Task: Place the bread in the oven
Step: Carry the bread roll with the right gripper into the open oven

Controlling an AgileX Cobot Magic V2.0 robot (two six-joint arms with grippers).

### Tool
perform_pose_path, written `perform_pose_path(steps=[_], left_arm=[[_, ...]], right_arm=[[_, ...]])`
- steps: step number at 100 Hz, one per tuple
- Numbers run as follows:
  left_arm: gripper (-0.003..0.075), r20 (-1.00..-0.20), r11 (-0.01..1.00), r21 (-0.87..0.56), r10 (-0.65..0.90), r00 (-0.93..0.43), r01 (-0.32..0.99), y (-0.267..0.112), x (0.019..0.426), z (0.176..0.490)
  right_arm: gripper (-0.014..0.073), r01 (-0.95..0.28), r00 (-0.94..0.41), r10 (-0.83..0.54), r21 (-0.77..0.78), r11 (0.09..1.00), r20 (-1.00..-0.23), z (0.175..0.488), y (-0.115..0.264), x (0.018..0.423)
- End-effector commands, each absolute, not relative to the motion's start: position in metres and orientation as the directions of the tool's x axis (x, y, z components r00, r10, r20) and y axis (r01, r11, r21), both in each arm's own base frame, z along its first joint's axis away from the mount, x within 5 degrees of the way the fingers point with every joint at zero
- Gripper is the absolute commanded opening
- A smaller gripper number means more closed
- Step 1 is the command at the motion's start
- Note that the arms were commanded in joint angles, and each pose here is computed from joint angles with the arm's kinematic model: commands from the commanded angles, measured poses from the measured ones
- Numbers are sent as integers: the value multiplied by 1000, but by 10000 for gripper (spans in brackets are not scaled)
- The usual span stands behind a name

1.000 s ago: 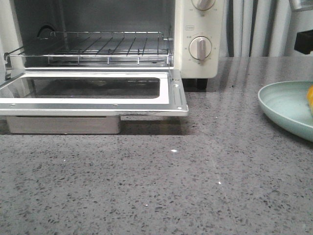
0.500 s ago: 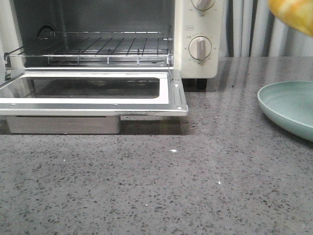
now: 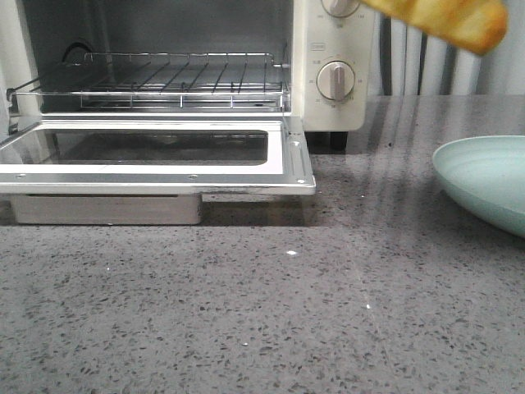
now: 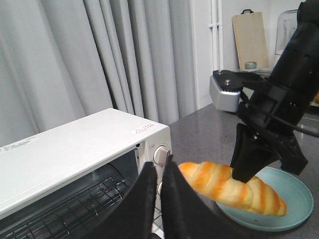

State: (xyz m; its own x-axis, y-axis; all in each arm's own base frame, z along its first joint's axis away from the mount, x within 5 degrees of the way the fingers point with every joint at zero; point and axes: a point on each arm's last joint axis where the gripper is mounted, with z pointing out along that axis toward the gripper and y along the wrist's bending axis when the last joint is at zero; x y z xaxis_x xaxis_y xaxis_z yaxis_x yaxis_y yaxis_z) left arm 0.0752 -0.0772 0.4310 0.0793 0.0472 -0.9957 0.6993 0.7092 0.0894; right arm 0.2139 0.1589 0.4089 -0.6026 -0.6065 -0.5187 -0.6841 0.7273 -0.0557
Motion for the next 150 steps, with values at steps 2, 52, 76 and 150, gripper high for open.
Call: perform_pose_path(steps=[2, 52, 76, 150], left_arm=[[-20, -989, 694, 77, -37, 142, 716, -76, 71, 448], [-20, -989, 694, 77, -37, 142, 716, -76, 71, 448], [-20, -989, 694, 77, -39, 144, 716, -76, 71, 448], [-20, -988, 693, 77, -42, 147, 717, -76, 70, 448]], right_arm=[[-72, -717, -568, -656, -94, 691, -497, 413, 163, 212], [-72, -766, -469, -706, -155, 624, -531, 425, 208, 263], [-73, -793, -453, -748, -164, 587, -484, 405, 224, 283], [-73, -879, -227, -862, -287, 382, -453, 400, 256, 305]])
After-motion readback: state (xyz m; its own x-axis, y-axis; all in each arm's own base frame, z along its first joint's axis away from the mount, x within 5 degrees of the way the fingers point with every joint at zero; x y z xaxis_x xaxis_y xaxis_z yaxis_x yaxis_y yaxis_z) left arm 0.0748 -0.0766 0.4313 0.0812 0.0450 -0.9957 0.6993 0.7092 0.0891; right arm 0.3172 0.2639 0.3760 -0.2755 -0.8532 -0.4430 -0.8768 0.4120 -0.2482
